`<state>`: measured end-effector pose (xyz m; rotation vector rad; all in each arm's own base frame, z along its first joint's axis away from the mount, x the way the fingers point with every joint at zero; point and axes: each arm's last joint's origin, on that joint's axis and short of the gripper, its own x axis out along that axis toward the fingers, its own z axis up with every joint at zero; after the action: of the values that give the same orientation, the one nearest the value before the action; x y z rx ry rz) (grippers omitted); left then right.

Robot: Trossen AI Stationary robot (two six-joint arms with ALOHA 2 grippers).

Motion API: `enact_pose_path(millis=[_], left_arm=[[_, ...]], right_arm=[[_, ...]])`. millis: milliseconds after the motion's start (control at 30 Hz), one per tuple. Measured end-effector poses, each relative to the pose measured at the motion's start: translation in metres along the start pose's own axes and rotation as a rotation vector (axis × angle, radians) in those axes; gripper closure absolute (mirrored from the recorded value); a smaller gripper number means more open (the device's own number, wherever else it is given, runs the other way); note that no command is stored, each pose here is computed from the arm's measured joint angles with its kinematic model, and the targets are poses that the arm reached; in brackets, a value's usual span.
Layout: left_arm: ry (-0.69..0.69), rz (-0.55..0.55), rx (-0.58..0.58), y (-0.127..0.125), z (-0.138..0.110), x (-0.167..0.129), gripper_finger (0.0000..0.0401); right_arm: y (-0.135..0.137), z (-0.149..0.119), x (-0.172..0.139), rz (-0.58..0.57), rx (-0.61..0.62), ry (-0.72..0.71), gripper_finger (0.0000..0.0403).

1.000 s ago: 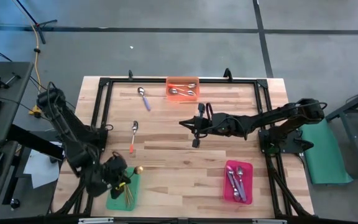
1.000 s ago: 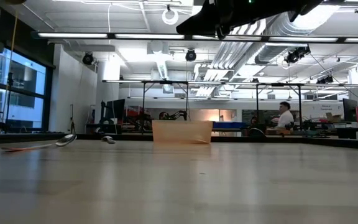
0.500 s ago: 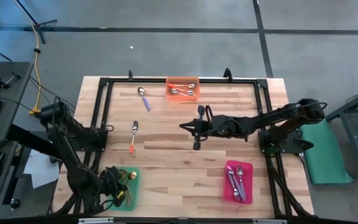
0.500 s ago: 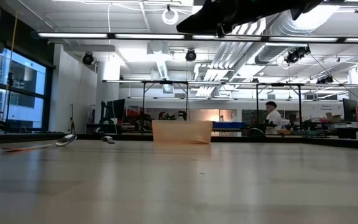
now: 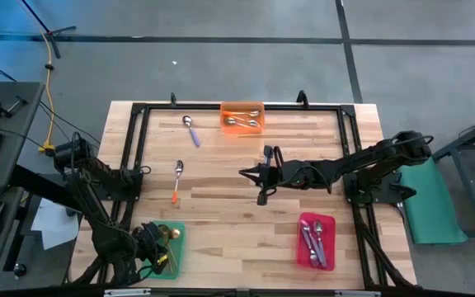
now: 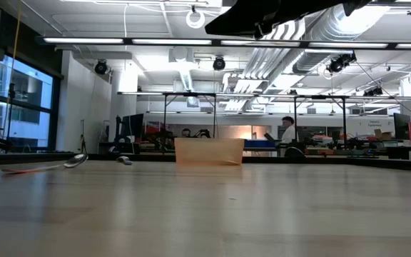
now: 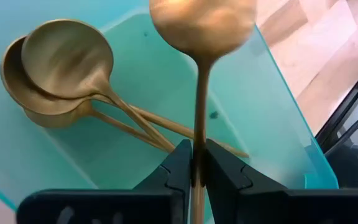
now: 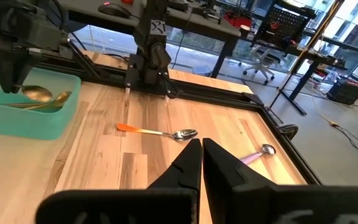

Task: Sort silverware by color (type)
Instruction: Put the golden spoon into the green bin, then put the orange spoon into the orange bin

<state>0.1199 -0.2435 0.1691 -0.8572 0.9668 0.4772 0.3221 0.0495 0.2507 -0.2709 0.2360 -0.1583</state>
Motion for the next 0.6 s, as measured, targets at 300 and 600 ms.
enact_pose_path(millis=[300, 600], left_arm=[[0.038, -0.021, 0.079, -0.001, 0.005, -0.012, 0.0298], [-0.096, -0.114, 0.367, -0.005, 0.047, -0.043, 0.0304]], right_arm=[[0.000, 0.000, 0.000, -0.001, 0.000, 0.000, 0.0403], [-0.008, -0.002, 0.003, -0.022, 0.030, 0.009, 0.0403]])
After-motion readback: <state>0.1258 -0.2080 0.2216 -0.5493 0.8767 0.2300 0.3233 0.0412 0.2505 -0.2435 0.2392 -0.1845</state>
